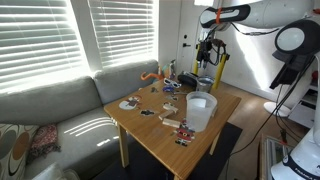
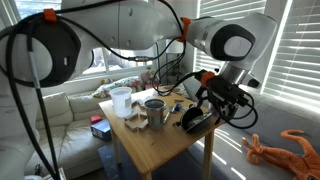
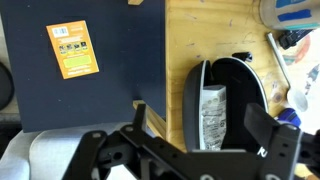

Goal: Put the squishy drink in the case then put the case in the silver cup

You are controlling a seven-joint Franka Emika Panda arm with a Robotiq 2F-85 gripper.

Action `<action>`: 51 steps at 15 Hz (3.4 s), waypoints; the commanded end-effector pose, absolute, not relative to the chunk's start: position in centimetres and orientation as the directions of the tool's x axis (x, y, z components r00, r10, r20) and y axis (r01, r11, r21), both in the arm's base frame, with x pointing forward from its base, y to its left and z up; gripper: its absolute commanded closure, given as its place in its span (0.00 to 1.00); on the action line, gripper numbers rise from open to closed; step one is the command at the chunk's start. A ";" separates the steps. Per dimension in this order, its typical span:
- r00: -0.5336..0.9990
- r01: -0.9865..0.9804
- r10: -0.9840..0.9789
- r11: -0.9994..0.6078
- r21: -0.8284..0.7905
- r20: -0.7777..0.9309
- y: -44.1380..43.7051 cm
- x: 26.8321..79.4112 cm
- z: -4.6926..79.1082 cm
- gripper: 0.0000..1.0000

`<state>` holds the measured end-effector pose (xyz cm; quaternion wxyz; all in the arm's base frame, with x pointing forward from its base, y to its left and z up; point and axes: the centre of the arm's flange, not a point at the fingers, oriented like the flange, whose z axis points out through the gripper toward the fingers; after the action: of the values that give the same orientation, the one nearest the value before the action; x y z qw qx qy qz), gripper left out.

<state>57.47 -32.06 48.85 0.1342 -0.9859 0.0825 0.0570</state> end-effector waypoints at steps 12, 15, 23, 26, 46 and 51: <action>0.989 -0.131 -0.103 -0.945 -0.300 -0.109 -32.0 58.9 44.4 0.26; 0.990 -0.124 -0.095 -0.943 -0.310 -0.108 -31.7 59.4 43.5 0.34; 0.992 -0.112 -0.088 -0.935 -0.338 -0.087 -31.0 60.0 42.3 0.75; 0.993 -0.110 -0.088 -0.933 -0.342 -0.080 -31.0 60.2 42.5 0.97; 0.939 0.335 0.298 -0.907 -0.254 0.174 -22.7 54.5 55.8 0.99; 0.859 0.500 0.434 -0.826 -0.261 0.271 -20.9 51.6 57.3 0.99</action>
<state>54.86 -22.77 57.20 0.1443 -0.9657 -0.2031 -0.0733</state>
